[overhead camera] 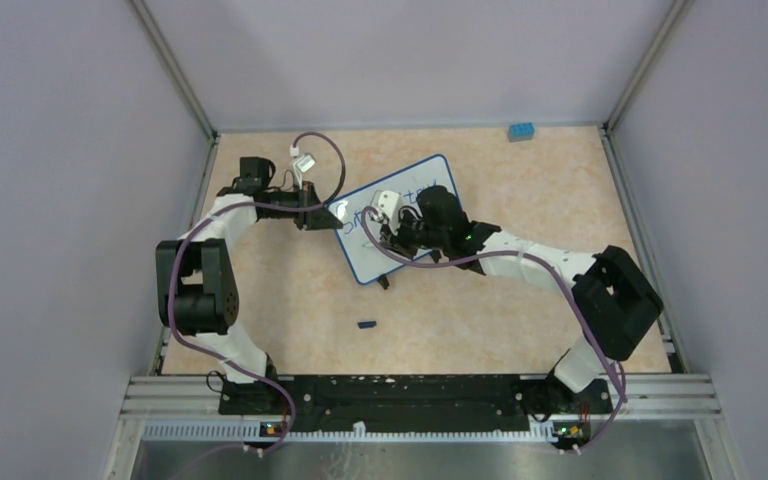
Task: Write a sentence on the whiteboard
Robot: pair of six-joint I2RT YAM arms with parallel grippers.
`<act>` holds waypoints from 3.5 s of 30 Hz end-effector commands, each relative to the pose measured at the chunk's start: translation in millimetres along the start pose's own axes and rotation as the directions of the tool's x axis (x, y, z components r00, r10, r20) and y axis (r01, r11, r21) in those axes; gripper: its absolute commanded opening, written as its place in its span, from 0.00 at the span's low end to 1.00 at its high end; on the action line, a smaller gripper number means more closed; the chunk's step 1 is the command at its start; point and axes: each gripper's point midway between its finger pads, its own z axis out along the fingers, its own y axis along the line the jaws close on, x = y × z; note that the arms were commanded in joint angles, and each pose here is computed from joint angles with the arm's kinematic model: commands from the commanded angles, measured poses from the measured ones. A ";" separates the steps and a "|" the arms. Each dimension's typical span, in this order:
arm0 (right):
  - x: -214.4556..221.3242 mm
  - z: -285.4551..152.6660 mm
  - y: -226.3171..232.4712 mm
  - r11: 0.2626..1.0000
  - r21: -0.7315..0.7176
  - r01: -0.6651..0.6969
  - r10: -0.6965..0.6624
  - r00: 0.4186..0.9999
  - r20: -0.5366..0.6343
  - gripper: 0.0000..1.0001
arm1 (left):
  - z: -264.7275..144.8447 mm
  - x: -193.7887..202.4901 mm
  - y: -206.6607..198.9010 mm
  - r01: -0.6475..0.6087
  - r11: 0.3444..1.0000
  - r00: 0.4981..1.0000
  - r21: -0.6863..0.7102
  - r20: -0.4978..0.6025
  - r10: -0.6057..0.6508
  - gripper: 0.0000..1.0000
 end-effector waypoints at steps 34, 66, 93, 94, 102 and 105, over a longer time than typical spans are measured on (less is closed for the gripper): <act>11.1 -1.5 13.0 0.999 -0.004 0.042 -0.042 0.999 -0.031 0.00 | 3.1 -0.9 3.3 -0.046 0.999 0.999 -0.016 -0.020 0.046 0.00; 24.1 -19.7 -6.5 0.999 0.035 -0.001 0.003 0.998 -0.062 0.00 | 2.5 -2.5 3.0 -0.052 0.998 0.998 -0.018 -0.021 0.052 0.00; 16.3 3.6 21.4 0.999 -0.049 0.004 -0.006 0.998 -0.058 0.00 | 6.9 -2.2 -1.5 -0.064 0.998 0.997 -0.007 -0.033 0.064 0.00; 15.8 3.1 21.8 0.999 -0.050 0.003 -0.006 0.998 -0.057 0.00 | 7.3 -1.6 -1.0 -0.062 0.998 0.998 -0.007 -0.034 0.061 0.00; -0.8 -12.0 35.4 0.993 -0.118 -0.030 0.025 0.999 -0.042 0.00 | 7.2 -1.1 -1.0 -0.062 0.998 0.997 -0.007 -0.035 0.062 0.00; -5.0 -17.6 32.2 0.991 -0.121 -0.057 0.053 0.998 -0.035 0.00 | 7.0 -1.0 -1.4 -0.064 0.998 0.997 -0.008 -0.035 0.063 0.00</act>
